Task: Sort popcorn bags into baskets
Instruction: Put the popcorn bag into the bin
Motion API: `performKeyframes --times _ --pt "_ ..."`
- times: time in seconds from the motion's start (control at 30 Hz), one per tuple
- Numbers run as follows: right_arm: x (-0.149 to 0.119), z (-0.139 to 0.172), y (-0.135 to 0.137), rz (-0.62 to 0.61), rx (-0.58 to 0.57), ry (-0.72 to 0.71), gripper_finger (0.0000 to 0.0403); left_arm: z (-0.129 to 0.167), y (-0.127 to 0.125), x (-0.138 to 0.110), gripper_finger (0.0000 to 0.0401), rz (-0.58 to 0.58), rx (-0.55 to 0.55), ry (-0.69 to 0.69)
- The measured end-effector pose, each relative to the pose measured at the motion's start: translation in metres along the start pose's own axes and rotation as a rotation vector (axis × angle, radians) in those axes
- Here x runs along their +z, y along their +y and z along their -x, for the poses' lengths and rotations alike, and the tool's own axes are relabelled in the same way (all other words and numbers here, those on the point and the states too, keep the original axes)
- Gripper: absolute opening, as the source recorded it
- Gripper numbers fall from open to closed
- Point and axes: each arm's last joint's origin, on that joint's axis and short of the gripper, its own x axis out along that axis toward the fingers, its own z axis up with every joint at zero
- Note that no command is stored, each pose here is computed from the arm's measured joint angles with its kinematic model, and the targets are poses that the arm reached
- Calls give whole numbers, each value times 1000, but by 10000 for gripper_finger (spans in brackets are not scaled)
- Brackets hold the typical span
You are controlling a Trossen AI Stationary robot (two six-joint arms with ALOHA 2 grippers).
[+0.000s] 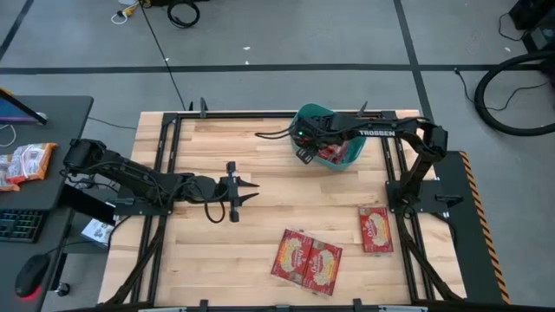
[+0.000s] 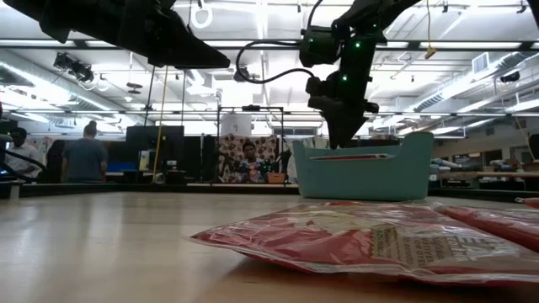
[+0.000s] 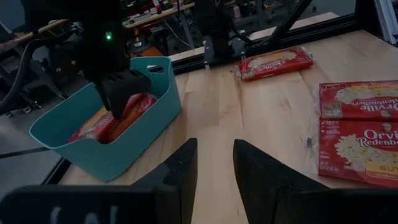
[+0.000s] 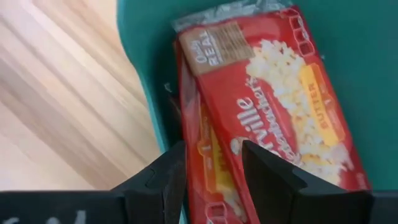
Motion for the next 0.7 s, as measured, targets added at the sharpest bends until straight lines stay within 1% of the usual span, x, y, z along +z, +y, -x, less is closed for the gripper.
performKeyframes --times 0.1,0.17,0.23,0.3,0.37,0.43,0.5,0.6,0.7 --pt "4 10 1 33 12 12 160 0 0 0 109 0 0 0" --pt "6 19 6 72 39 17 160 0 0 0 109 0 0 1" --pt "5 27 16 153 99 17 160 0 0 -1 109 -2 -1 6" --pt "-1 34 29 263 176 21 160 0 0 -2 109 -6 -3 16" --pt "-11 40 45 374 247 46 160 0 -1 -3 109 -10 -5 25" --pt "-24 47 59 460 299 82 160 0 -1 -4 109 -14 -7 35" --pt "-38 55 72 525 316 123 160 0 -1 -4 109 -16 -8 41" --pt "-62 66 87 581 326 207 160 0 -1 -5 109 -17 -9 45" --pt "-82 77 101 589 330 268 160 0 -1 -5 109 -17 -9 44"
